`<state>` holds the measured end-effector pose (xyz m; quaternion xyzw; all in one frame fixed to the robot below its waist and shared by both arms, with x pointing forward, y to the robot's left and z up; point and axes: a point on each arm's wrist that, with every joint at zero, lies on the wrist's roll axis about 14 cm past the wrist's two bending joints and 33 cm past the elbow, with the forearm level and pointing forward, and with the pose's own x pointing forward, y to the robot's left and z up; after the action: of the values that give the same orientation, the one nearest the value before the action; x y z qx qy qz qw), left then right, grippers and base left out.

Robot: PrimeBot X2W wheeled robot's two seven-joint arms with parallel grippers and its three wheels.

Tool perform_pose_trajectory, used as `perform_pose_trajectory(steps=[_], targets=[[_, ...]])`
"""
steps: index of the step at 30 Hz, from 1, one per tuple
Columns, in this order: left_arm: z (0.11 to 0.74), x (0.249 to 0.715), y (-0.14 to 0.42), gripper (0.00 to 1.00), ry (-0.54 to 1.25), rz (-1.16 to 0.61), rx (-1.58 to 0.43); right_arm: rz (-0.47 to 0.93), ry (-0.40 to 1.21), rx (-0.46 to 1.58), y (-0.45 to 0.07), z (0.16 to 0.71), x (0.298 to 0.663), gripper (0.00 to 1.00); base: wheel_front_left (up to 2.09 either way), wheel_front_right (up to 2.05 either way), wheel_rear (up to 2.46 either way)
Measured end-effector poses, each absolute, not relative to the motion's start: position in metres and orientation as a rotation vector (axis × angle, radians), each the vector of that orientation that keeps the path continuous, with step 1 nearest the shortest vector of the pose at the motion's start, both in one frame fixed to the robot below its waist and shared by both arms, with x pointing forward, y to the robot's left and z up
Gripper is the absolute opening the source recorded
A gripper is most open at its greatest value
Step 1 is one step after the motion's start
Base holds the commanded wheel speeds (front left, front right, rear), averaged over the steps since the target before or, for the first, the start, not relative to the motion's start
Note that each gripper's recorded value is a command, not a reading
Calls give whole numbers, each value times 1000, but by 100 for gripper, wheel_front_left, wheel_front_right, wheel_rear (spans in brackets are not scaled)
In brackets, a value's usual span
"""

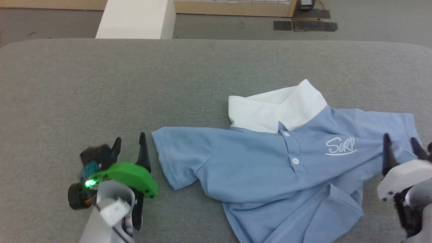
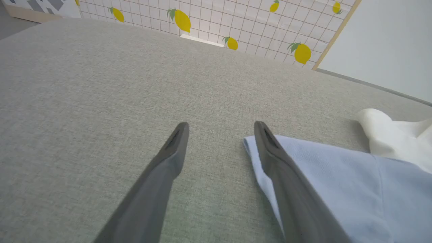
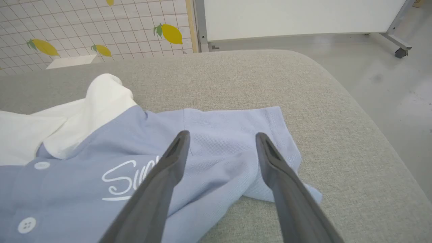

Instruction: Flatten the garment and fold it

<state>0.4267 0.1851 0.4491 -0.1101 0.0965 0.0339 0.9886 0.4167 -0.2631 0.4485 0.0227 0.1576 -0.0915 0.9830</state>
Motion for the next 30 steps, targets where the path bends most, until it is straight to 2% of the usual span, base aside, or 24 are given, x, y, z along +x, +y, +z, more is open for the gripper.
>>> perform_pose_trajectory(steps=[6,13,21,22,23,24,25,30], targets=[[434,447,167,100,357,30,-206,-131,272,69,-246,449,395,100,0,0,0],[413,459,152,100,538,-1,-189,-130,257,102,-244,451,378,100,0,0,0],[382,454,138,100,786,-62,-138,-144,267,108,-249,452,370,100,0,0,0],[381,453,137,85,807,-74,-133,-145,268,110,-249,452,369,100,0,0,0],[381,453,136,42,819,-84,-126,-146,272,110,-249,452,368,100,0,0,0],[383,453,135,10,819,-95,-123,-145,272,110,-249,452,368,100,0,0,0],[385,453,134,0,814,-102,-125,-143,271,110,-248,452,368,100,0,0,0],[400,460,132,0,682,-117,-126,-125,262,106,-243,455,373,100,0,0,0]])
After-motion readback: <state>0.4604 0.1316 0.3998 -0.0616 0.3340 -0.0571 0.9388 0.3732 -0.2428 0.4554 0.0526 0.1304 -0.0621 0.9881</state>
